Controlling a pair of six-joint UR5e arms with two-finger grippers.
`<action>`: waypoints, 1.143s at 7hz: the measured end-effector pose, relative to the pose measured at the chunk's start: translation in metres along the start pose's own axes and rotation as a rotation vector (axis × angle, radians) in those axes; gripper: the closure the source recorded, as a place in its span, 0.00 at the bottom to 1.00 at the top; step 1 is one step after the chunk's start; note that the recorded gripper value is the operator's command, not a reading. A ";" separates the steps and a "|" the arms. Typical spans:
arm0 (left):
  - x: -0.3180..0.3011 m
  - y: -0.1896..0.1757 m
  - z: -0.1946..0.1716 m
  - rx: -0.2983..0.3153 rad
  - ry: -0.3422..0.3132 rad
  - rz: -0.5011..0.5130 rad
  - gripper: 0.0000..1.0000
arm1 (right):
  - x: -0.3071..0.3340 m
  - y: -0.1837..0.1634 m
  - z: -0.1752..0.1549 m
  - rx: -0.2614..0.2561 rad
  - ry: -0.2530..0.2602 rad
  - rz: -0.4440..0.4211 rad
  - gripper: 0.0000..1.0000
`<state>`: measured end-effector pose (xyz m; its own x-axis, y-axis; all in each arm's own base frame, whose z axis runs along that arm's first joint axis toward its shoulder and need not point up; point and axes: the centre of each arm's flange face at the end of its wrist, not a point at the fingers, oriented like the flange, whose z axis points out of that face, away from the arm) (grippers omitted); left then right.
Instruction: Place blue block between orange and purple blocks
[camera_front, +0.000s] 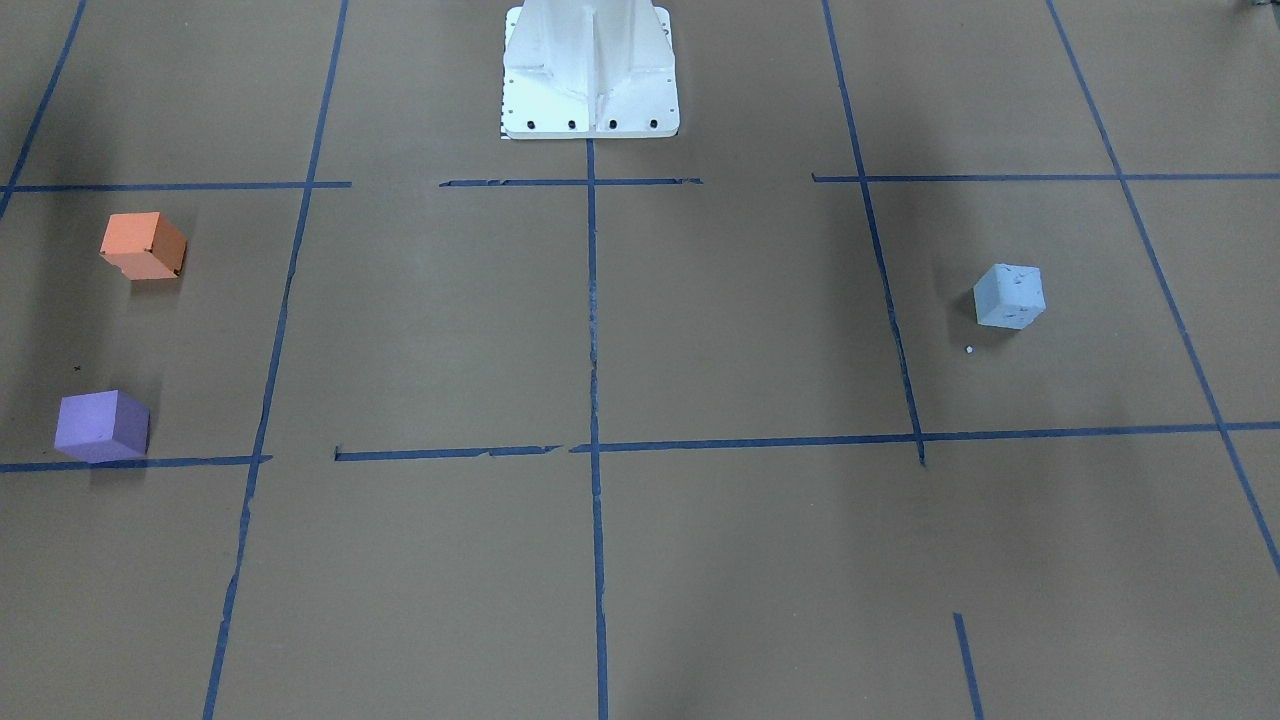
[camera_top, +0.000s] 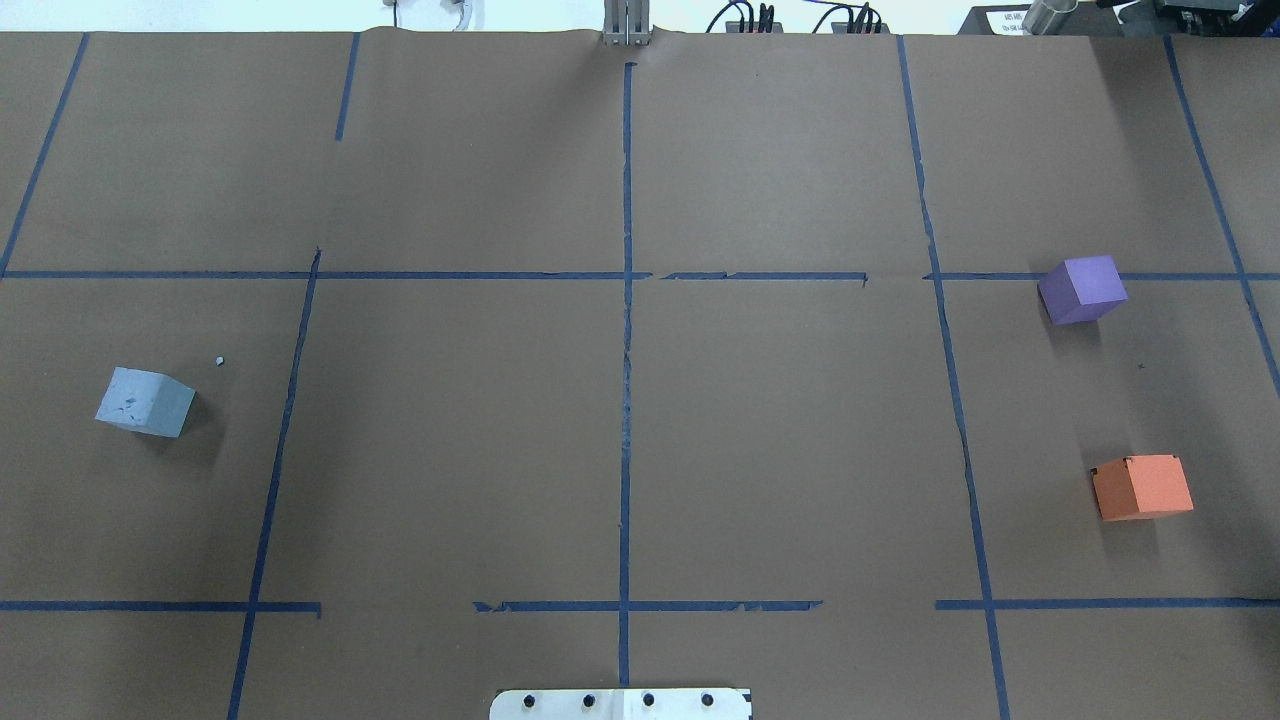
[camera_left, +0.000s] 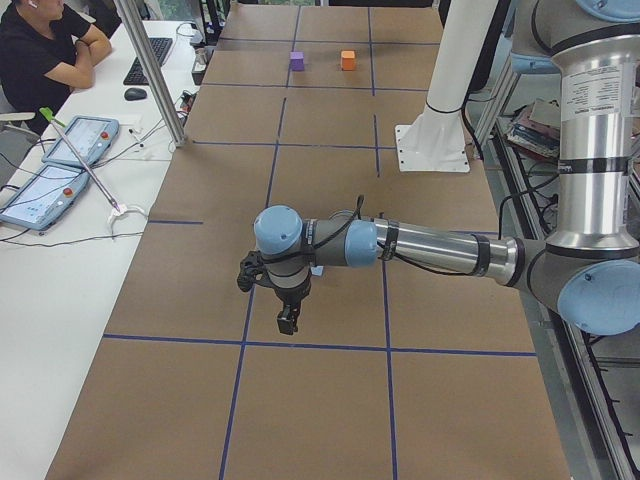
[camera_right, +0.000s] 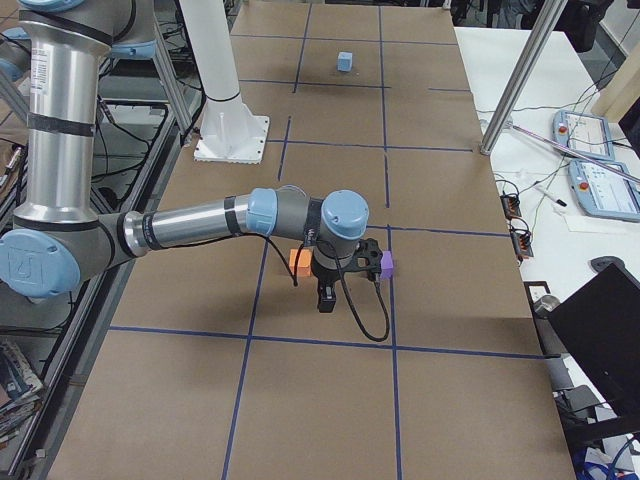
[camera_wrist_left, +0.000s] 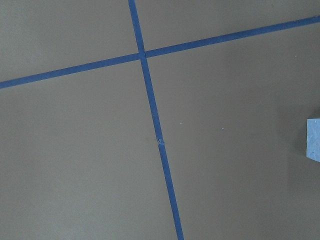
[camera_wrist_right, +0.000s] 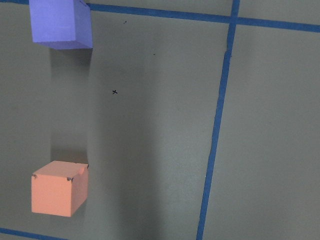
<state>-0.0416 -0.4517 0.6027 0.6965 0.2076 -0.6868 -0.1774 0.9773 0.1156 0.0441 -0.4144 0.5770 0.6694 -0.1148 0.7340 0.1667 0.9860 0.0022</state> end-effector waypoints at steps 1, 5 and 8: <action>0.001 -0.001 -0.002 0.003 -0.002 0.004 0.00 | -0.001 -0.001 -0.001 0.007 0.000 -0.008 0.00; 0.007 0.001 -0.006 0.052 -0.002 0.056 0.00 | 0.000 -0.003 0.000 0.040 0.002 -0.043 0.00; 0.020 -0.003 -0.009 0.081 0.041 0.068 0.00 | -0.003 -0.007 0.002 0.047 0.007 -0.060 0.00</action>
<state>-0.0334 -0.4513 0.5822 0.6555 0.2738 -0.7038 -0.1658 0.9614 0.2195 0.0396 -0.4212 0.5757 0.6646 -0.1742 0.7266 0.1723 0.9820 0.0779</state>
